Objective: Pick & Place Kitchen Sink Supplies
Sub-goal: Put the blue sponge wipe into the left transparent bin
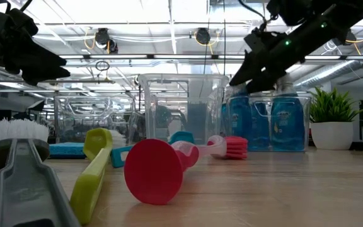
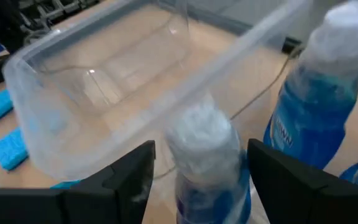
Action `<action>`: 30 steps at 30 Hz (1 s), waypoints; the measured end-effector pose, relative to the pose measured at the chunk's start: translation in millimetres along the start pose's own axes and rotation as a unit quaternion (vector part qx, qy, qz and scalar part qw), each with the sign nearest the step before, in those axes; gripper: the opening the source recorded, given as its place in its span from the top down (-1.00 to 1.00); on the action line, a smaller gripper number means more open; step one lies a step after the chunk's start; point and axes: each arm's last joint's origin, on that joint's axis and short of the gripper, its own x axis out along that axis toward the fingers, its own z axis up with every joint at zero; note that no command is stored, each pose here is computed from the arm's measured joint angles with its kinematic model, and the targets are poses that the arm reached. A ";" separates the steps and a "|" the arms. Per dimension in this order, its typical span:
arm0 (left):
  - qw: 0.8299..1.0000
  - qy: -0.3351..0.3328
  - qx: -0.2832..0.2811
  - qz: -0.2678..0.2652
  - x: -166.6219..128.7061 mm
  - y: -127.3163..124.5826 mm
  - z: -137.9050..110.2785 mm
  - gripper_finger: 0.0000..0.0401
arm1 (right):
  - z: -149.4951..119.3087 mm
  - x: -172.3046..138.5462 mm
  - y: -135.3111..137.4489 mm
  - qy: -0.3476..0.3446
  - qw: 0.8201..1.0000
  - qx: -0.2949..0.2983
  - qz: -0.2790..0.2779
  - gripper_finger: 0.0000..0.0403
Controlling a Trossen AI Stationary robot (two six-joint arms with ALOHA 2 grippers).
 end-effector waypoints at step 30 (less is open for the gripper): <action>1.000 0.000 -0.003 0.000 0.0 0.0 0.1 -0.26 | 59.0 -95.3 -6.3 -0.199 0.961 -0.013 0.190 0.49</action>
